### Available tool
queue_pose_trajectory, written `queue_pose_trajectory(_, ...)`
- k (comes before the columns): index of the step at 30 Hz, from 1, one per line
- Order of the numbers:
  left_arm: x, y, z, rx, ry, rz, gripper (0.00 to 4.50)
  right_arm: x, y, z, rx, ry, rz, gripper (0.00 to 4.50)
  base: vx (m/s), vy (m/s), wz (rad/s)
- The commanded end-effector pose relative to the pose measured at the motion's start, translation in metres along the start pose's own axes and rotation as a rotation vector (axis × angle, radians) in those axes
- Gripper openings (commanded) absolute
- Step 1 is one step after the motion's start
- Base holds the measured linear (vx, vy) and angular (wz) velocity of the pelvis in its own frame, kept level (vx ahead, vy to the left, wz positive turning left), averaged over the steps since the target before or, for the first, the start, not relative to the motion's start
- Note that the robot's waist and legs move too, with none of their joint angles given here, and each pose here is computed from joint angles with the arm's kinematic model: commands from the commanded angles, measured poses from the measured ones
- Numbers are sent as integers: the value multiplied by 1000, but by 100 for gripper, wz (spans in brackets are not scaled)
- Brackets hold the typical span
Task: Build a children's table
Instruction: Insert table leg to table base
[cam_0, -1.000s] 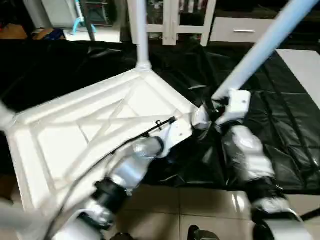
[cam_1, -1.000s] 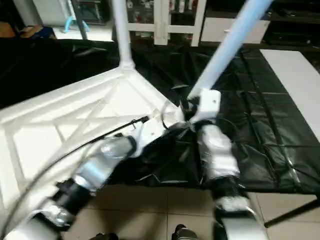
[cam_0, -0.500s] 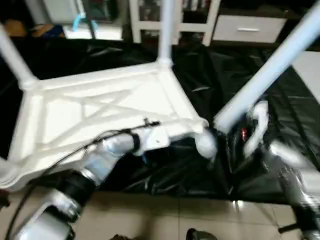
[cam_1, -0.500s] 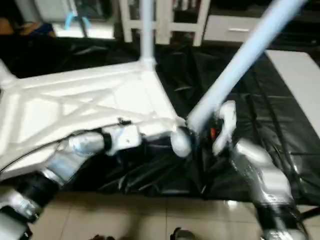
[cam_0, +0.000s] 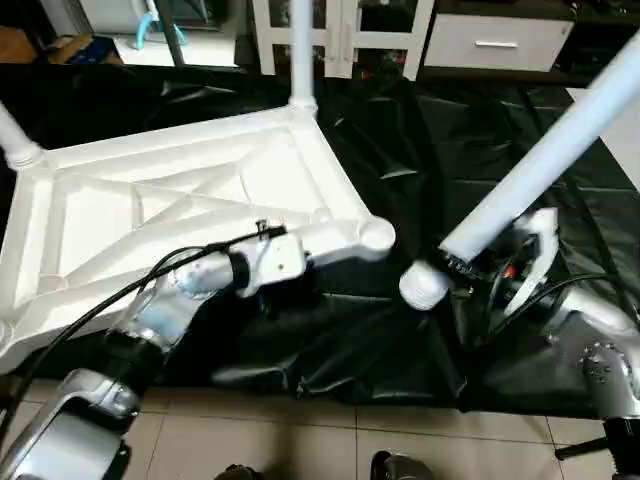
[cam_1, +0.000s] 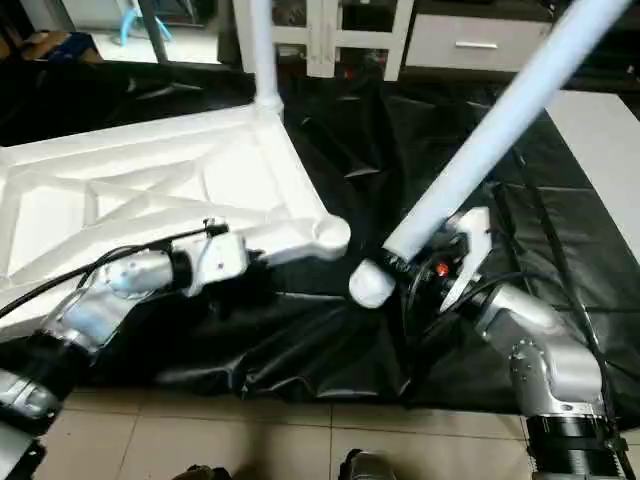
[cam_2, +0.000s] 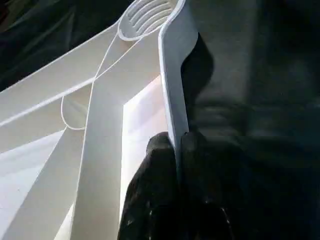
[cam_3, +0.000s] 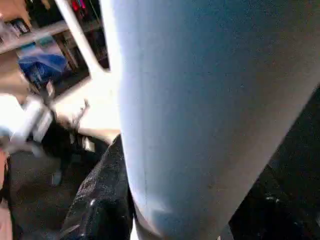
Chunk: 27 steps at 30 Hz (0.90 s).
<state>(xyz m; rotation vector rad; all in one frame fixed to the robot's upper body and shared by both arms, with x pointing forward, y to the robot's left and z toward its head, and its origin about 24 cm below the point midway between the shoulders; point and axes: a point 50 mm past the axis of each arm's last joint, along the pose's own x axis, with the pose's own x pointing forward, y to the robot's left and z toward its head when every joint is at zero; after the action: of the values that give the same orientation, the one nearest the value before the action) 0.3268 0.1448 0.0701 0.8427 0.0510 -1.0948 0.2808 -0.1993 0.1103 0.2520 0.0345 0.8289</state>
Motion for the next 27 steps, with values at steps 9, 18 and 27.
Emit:
queue_pose_trajectory(9,-28,31,4,-85,-160,115,51,0,15,18,-35,-123,-73,184,0,0,0)
queue_pose_trajectory(18,-38,50,13,-236,-305,213,102,-2,11,11,-47,-77,-224,184,0,0,0)
queue_pose_trajectory(27,-11,49,113,-667,-778,174,166,20,32,10,-217,237,-85,184,0,0,0)
